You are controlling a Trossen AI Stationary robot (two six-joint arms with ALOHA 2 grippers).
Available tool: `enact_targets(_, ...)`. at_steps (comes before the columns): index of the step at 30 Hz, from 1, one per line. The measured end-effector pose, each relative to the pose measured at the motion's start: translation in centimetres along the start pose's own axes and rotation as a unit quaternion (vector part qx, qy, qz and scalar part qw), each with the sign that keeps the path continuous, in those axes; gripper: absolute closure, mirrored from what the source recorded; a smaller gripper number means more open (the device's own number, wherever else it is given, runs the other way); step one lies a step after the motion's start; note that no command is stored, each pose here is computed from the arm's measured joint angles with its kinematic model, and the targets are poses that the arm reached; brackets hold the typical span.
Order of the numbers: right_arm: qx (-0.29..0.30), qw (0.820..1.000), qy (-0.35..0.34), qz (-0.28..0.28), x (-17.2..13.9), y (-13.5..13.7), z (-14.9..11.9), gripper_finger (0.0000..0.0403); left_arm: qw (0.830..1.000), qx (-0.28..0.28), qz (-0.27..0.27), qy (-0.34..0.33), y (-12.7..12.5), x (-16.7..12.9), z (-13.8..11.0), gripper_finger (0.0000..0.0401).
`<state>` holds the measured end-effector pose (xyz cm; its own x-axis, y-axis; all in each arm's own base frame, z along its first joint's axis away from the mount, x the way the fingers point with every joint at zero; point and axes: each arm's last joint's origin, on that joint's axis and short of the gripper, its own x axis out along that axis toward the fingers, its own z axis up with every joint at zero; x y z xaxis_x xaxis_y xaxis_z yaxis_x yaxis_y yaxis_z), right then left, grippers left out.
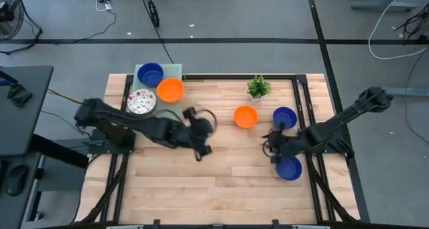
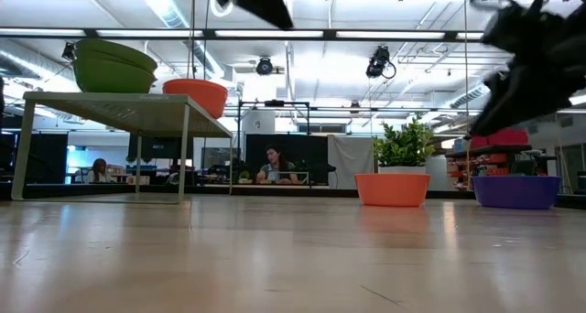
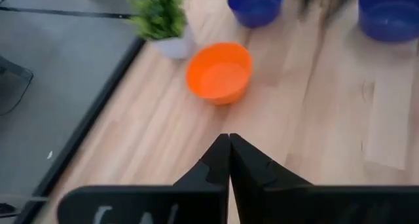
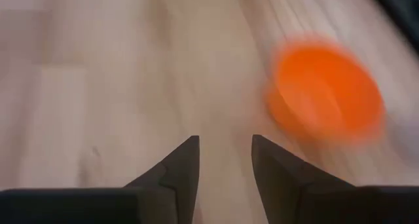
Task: Pick & Place Mini bowls
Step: Stack the blue bowl on the blue bowls on the shelf
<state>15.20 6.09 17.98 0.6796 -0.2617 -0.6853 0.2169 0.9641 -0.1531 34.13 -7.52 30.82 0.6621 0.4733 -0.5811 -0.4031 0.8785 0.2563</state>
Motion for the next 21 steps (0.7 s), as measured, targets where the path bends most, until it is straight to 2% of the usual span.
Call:
enact_targets(4,0.115,0.988,0.088,-0.056,-1.2,-2.7,-0.9,0.0262,1.000,0.007,-0.003,-0.002,-3.3,3.8,-1.0,0.0382)
enact_targets(6,0.148,0.981,0.107,-0.062,-1.0,-3.4,-0.9,0.0262,1.000,0.013,-0.011,-0.007,-4.7,5.6,-1.5,0.0382)
enact_targets(8,0.167,0.976,0.126,-0.065,-0.6,-4.0,-0.8,0.0259,0.999,0.026,-0.040,-0.015,-6.0,7.2,-1.9,0.0381)
enact_targets(10,0.191,0.966,0.145,-0.092,0.1,-4.7,-0.8,0.0254,0.996,0.040,-0.079,-0.021,-7.1,8.3,-2.2,0.0381)
enact_targets(13,0.220,0.948,0.181,-0.143,1.2,-6.0,-1.0,0.0244,0.991,0.042,-0.124,-0.032,-8.1,9.2,-2.3,0.0380)
enact_targets(15,0.234,0.938,0.196,-0.166,1.9,-6.8,-1.1,0.0236,0.990,0.041,-0.133,-0.033,-8.3,9.4,-2.4,0.0380)
enact_targets(18,0.249,0.928,0.210,-0.180,2.8,-7.6,-1.0,0.0223,0.990,0.043,-0.133,-0.031,-8.3,9.4,-2.5,0.0380)
enact_targets(21,0.254,0.927,0.223,-0.165,3.5,-8.0,-1.0,0.0216,0.989,0.048,-0.136,-0.031,-8.6,9.2,-2.6,0.0380)
